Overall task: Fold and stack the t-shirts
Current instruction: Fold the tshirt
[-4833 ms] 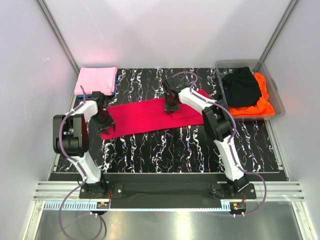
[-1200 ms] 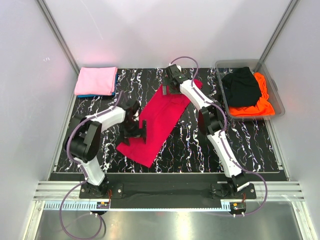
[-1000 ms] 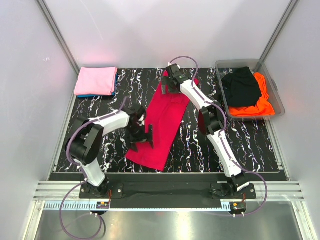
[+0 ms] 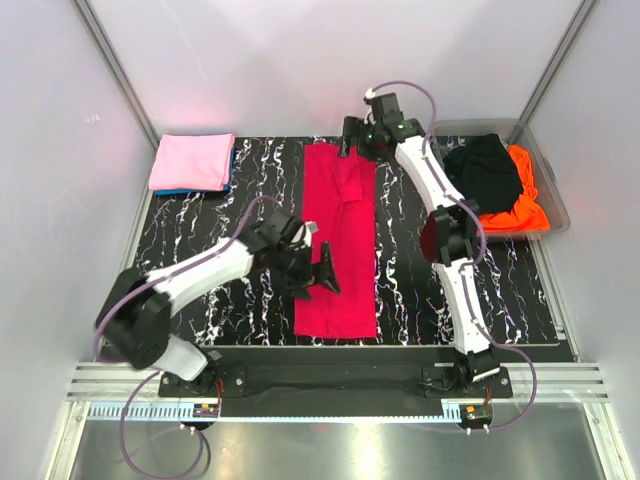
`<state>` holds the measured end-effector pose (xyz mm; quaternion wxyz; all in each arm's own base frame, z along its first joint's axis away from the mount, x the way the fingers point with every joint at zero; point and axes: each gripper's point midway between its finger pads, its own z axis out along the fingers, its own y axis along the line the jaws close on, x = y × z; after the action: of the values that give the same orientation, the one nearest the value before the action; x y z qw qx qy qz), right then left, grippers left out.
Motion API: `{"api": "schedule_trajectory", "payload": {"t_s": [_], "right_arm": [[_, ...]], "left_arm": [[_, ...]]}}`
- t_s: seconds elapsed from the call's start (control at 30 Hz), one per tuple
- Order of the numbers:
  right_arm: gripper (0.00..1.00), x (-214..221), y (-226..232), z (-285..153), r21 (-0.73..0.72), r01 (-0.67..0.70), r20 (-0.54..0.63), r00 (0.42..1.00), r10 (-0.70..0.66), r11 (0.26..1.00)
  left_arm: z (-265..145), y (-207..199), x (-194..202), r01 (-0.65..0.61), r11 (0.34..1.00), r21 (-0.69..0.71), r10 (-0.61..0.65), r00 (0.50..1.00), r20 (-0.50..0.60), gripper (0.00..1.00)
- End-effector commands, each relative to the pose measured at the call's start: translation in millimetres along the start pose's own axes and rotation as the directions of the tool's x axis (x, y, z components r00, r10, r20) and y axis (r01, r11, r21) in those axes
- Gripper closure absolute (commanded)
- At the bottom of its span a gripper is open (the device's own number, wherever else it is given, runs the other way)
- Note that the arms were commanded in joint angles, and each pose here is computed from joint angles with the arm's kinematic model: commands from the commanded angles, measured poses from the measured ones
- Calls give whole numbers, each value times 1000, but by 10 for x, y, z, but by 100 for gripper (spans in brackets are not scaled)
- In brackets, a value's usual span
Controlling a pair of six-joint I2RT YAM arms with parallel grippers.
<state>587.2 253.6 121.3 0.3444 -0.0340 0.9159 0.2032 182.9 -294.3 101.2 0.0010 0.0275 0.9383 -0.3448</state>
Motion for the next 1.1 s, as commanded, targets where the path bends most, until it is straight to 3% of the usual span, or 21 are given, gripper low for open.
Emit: {"api": "schedule_trajectory", "payload": {"t_s": [0.0, 0.13, 0.2, 0.23, 0.3, 0.33, 0.37, 0.47, 0.53, 0.57, 0.6, 0.67, 0.7, 1.07], "right_arm": [[0, -282, 513, -887, -101, -17, 32, 999, 20, 995], [0, -57, 569, -1466, -82, -101, -37, 994, 99, 991], [0, 383, 547, -1527, -97, -149, -165, 977, 132, 984], [0, 432, 639, -1800, -132, -154, -166, 977, 131, 979], [1, 1044, 577, -1827, -138, -224, -301, 938, 175, 965], [0, 1023, 681, -2071, -193, -235, -251, 950, 183, 953], [0, 1525, 526, -2020, -144, -285, -343, 913, 222, 948], [3, 2172, 482, -2240, -149, -344, -404, 877, 260, 927], [9, 2390, 461, -2377, -157, -348, -407, 875, 261, 924], [13, 2692, 376, -2380, -119, -365, -455, 847, 276, 924], [22, 2768, 402, -2457, -130, -389, -460, 839, 292, 912], [30, 3047, 349, -2471, -113, -424, -483, 814, 324, 899], [38, 3095, 386, -2526, -117, -449, -478, 807, 346, 886], [55, 3775, 303, -2441, -21, -539, -529, 721, 448, 842]], "left_arm": [[-211, 144, 165, 17, 998, -53, -14, 997, 70, 3], [-383, 383, 271, 40, 993, -112, -22, 988, 154, 3], [-392, 471, 304, 54, 991, -123, -33, 986, 161, 4], [-384, 570, 322, 70, 988, -139, -47, 985, 164, 5], [-370, 714, 367, 96, 983, -156, -70, 984, 164, 9], [-382, 781, 336, 105, 980, -167, -74, 981, 181, 9], [-381, 823, 321, 108, 979, -172, -74, 979, 190, 11], [-358, 947, 264, 119, 977, -178, -80, 974, 211, 17], [-316, 1003, 264, 127, 976, -177, -91, 977, 194, 24], [-299, 997, 243, 121, 978, -169, -88, 977, 194, 27], [-270, 1025, 250, 120, 977, -175, -88, 979, 182, 29], [-247, 1029, 240, 123, 979, -161, -94, 980, 175, 35], [-216, 1040, 265, 124, 980, -155, -99, 982, 158, 39], [-108, 1204, 392, 135, 973, -185, -116, 987, 112, 44]]}}
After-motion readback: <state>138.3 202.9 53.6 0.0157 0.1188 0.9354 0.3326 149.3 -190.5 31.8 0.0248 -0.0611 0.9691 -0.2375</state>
